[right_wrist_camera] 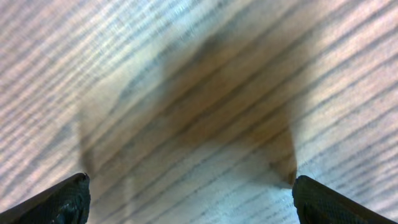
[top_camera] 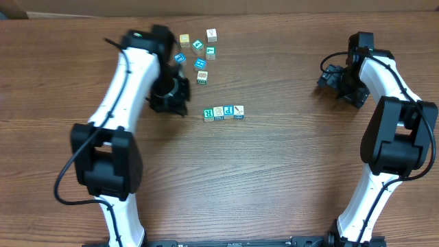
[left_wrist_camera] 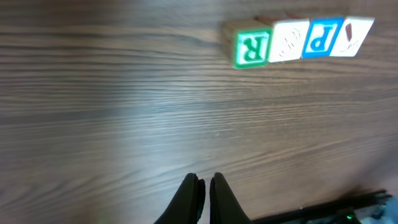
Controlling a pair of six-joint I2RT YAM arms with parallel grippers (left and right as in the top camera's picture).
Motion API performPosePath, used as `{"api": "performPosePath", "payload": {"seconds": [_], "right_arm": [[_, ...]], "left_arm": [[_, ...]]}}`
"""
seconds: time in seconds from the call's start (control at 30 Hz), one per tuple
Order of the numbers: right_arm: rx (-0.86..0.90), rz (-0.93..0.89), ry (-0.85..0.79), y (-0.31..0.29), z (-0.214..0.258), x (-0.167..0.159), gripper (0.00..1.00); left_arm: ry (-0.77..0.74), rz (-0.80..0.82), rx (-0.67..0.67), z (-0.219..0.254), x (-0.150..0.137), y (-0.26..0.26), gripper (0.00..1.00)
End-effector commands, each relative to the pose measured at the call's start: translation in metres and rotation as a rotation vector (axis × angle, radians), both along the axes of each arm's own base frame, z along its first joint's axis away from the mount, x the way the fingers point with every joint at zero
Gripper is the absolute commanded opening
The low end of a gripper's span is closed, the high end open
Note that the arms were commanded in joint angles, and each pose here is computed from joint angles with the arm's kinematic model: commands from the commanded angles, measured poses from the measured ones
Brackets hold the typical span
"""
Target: Form a horizontal line
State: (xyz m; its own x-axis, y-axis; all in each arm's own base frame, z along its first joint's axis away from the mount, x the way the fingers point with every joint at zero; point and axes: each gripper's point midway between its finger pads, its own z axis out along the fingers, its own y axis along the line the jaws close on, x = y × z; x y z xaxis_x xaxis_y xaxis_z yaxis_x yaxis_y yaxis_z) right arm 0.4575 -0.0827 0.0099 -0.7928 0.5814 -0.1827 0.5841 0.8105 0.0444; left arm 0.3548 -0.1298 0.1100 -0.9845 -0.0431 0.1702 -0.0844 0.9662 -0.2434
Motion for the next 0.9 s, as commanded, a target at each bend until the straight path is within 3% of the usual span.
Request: {"api": "performPosePath", "payload": {"seconds": [0.0, 0.1, 0.23, 0.6, 0.7, 0.77, 0.87], "right_arm": [[-0.015, -0.004, -0.071, -0.004, 0.024, 0.012, 1.0], [-0.015, -0.004, -0.07, -0.004, 0.024, 0.012, 1.0], [-0.015, -0.004, -0.07, -0.004, 0.024, 0.012, 1.0], [-0.015, -0.004, -0.07, -0.004, 0.024, 0.012, 1.0], [-0.015, -0.004, -0.07, -0.004, 0.024, 0.012, 1.0], [-0.015, -0.004, -0.07, -0.004, 0.024, 0.012, 1.0], [-0.015, -0.004, -0.07, -0.004, 0.024, 0.012, 1.0]], "left_arm": [[0.054, -0.002, 0.096, -0.031, -0.026, -0.03, 0.04], [0.035, 0.03, 0.207, -0.061, -0.039, -0.042, 0.04], [0.004, 0.044, 0.212, -0.084, -0.046, -0.059, 0.04], [-0.153, 0.017, 0.293, -0.097, -0.019, -0.047, 0.04], [-0.217, -0.008, 0.268, -0.074, -0.01, -0.048, 0.04], [-0.332, 0.049, 0.199, -0.021, 0.0, -0.05, 0.04], [-0.435, 0.067, 0.16, 0.022, -0.002, -0.05, 0.04]]}}
